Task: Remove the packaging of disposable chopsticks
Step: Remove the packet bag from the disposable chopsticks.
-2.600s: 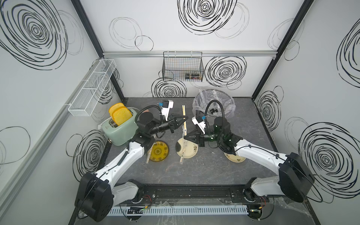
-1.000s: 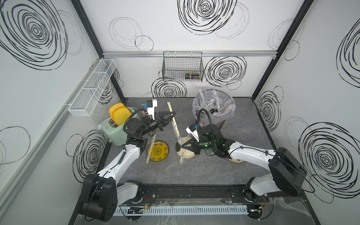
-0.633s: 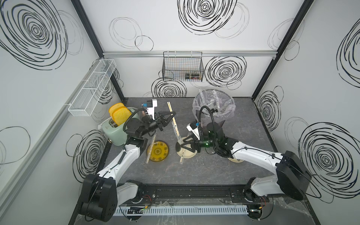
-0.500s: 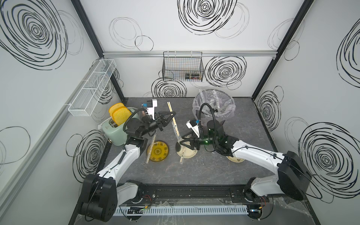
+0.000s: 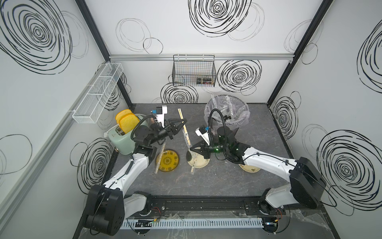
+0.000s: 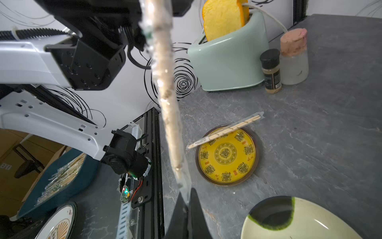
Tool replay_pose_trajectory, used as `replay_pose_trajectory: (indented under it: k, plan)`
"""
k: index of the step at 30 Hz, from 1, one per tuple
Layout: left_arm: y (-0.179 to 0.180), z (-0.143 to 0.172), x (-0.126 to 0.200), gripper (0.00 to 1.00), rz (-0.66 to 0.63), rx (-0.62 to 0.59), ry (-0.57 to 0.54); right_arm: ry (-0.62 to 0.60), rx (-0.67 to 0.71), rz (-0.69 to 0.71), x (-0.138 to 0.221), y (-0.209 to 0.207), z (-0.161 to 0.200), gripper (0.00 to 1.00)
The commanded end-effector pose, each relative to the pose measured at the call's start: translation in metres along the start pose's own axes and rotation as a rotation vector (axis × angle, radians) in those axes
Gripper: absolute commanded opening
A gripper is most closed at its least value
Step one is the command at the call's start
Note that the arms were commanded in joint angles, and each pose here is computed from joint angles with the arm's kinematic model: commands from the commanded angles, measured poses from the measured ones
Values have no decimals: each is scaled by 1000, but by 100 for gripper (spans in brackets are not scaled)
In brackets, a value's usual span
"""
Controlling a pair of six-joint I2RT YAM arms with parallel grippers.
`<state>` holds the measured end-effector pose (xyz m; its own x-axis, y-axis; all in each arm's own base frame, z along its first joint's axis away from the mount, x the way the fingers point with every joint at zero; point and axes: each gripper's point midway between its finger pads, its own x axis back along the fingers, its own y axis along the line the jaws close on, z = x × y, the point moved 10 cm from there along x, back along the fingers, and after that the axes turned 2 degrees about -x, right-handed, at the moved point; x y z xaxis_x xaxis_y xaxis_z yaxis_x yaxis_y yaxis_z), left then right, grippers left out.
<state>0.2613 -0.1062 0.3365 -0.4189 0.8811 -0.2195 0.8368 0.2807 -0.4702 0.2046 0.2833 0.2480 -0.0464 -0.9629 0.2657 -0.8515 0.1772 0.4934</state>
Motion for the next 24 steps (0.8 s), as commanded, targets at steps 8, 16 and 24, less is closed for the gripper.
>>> replay_pose_trajectory:
  k: [8,16,24]
  plan:
    - [-9,-5,0,0,43,-45,-13,24,-26,-6,11,4,24,0]
    - [-8,-5,-1,0,46,-43,-10,1,6,2,11,9,13,46]
    - [-8,-4,-1,0,48,-41,-6,-39,59,9,7,13,-15,52]
